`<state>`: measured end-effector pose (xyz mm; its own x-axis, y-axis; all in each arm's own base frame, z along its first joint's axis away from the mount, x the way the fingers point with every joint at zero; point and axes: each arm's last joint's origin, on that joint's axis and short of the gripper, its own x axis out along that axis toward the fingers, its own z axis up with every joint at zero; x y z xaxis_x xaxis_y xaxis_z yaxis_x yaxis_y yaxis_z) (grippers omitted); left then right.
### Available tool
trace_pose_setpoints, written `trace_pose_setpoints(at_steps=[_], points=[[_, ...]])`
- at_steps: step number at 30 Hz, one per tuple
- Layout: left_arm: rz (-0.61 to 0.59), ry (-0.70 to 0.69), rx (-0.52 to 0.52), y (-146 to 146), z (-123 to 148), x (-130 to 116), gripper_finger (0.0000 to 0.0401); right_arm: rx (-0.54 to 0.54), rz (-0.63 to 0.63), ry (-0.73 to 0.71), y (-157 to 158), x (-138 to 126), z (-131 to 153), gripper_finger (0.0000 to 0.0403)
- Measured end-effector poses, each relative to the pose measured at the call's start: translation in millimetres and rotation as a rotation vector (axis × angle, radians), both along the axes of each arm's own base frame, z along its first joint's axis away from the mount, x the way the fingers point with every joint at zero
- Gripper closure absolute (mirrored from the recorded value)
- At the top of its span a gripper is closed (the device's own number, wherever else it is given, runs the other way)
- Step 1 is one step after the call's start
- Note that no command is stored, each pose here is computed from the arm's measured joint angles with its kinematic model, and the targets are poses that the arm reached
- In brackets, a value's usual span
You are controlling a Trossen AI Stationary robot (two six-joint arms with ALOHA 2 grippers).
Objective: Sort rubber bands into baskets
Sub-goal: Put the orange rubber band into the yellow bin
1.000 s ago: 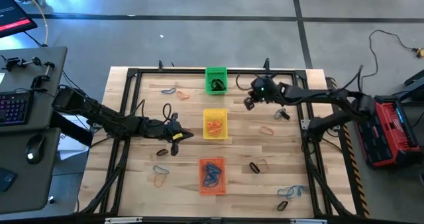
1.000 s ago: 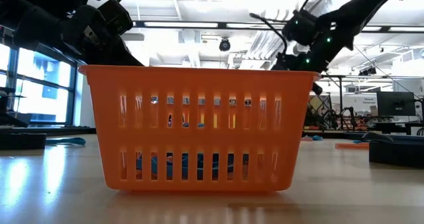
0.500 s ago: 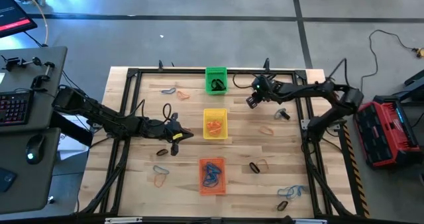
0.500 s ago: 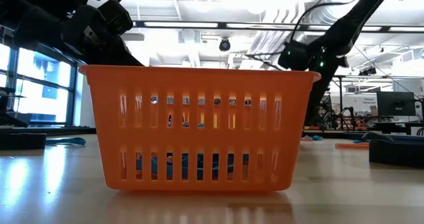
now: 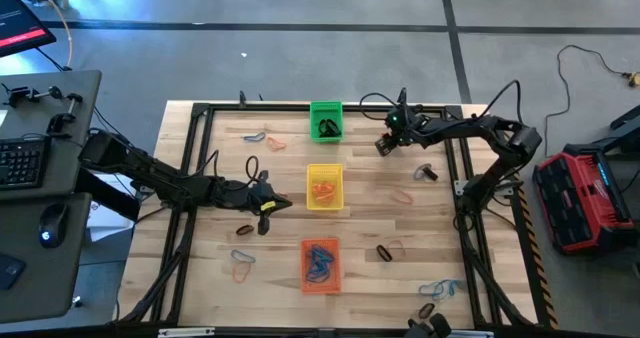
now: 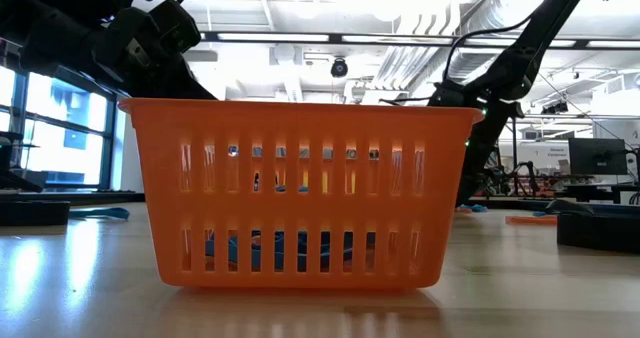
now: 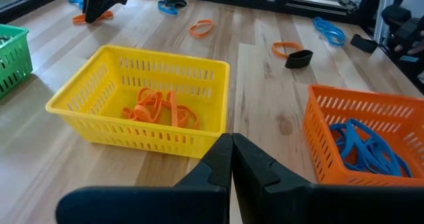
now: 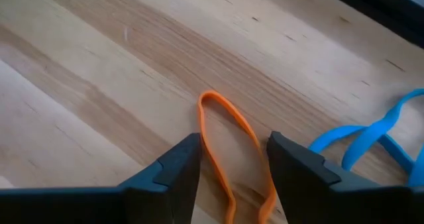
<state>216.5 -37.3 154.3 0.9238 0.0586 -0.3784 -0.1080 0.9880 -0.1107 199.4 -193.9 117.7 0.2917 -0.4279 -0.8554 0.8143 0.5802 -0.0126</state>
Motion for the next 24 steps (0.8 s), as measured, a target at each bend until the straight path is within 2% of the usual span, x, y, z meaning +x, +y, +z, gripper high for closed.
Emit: trace_pose_setpoints(at_steps=[3, 5, 10, 12, 19, 24], points=[[0.001, 0.001, -0.002, 0.0, -0.1, 0.0, 0.0401, 0.012, 0.003, 0.0, -0.4, 0.2, -2.3, 0.0248], [0.001, 0.001, -0.002, 0.0, -0.1, 0.0, 0.0401, 0.015, 0.012, -0.002, 1.0, 1.4, -2.6, 0.0271], [0.001, 0.003, -0.001, 0.0, -0.2, -0.1, 0.0401, 0.01, 0.049, 0.001, 7.8, 6.9, -1.2, 0.0368], [0.001, 0.003, -0.001, 0.0, -0.3, -0.2, 0.0401, 0.0, 0.068, 0.003, 12.3, 9.8, 1.4, 0.0393], [0.001, 0.004, -0.001, 0.0, -0.3, -0.2, 0.0401, -0.019, 0.187, -0.054, 46.2, 24.0, 26.5, 0.04], [0.001, 0.006, 0.0, 0.1, -0.5, -0.2, 0.0401, -0.043, 0.295, -0.147, 86.6, 40.2, 49.1, 0.0402]])
